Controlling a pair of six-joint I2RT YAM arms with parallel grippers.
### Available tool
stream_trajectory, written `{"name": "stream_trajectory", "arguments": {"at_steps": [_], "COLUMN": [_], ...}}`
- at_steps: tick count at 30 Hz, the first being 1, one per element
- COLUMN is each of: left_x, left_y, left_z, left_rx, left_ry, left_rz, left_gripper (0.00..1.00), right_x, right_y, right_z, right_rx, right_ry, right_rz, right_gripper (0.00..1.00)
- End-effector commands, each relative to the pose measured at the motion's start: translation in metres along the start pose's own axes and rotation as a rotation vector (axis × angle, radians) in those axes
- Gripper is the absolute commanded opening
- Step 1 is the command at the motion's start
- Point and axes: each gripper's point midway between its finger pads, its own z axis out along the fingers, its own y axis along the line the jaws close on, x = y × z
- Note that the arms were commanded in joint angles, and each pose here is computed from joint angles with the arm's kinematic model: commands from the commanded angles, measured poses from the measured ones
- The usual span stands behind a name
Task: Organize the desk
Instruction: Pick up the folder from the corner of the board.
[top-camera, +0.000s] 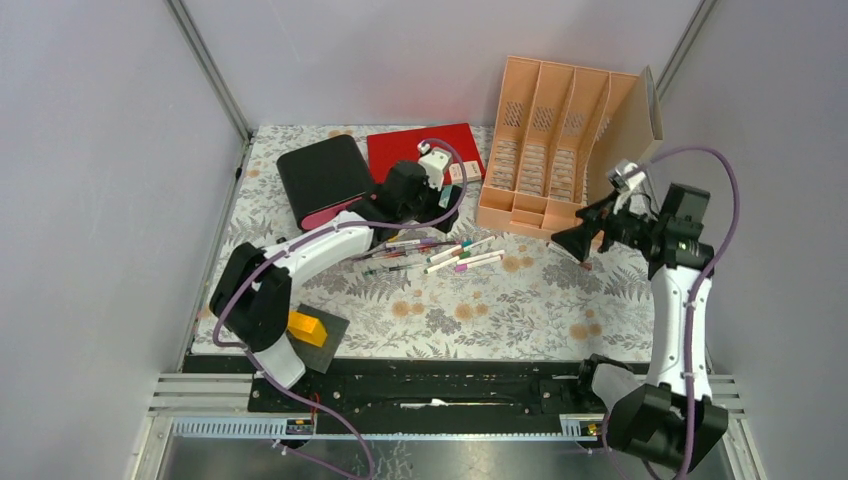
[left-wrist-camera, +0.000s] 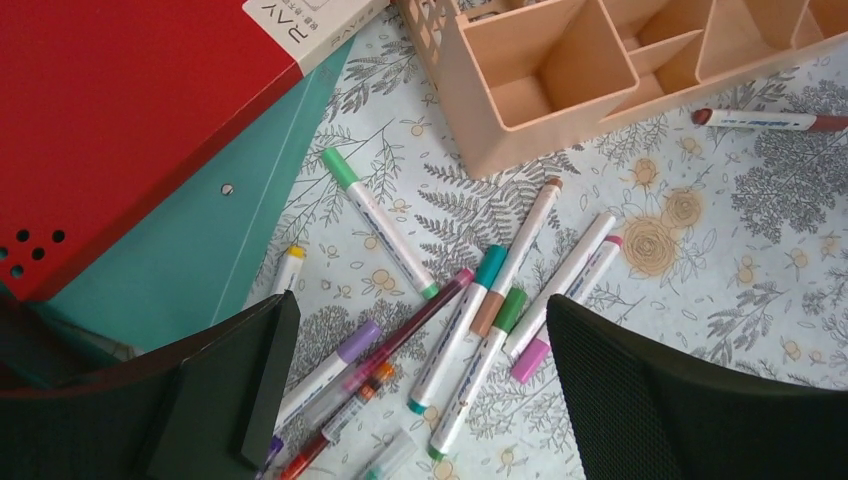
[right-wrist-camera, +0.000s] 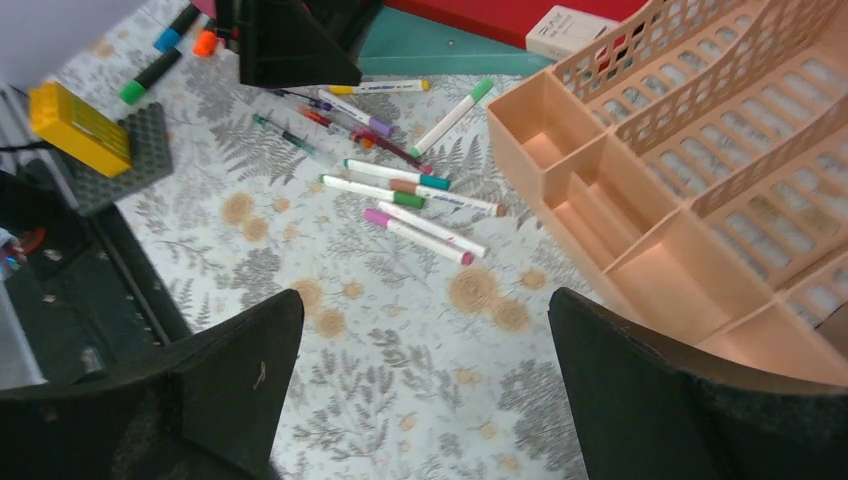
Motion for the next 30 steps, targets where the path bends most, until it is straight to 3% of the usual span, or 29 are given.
{"name": "stream_trajectory", "arguments": {"at_steps": [1,8,13,18,22,30], "left_x": [-0.068,-0.082,-0.078,-0.054,-0.048,-0.040], "left_y": [-0.004,-0.003,0.013,0.053,0.065,0.085], "left_z": [-0.050,-0.150,-0.217,-0.227,-0.230,-0.242], "left_rx": [-0.002,0.134,0.041,-0.146,-0.174,-0.249], "left_ry": [-0.184,-0.240,-0.285,-0.344,-0.387,-0.437], "left_rz": [-0.006,-0.234,-0.130,-0.079,-0.108,-0.115], "left_gripper": [0.99,0.99,0.99,0.99,0.99,0.99], "right_x": [-0.033,-0.051,-0.038,-0.021,-0.003,0.033], "right_y": [-0.021,-0.015,-0.017,-0.038,-0.071,-0.118], "right_z": [0.018,0.118,0.198,0.264,0.308,0.348], "right_rx": [0.064,0.002,0.011,0.124,0.242,0.357], "right_ry": [0.095,0.326,0.484,0.636,0.721,0.804], "right_rz": [-0.299,-0.678,-0.865,-1.066,-1.157,-1.309], "right_gripper": [1.00,1.00,1.00,1.00,1.00,1.00]}}
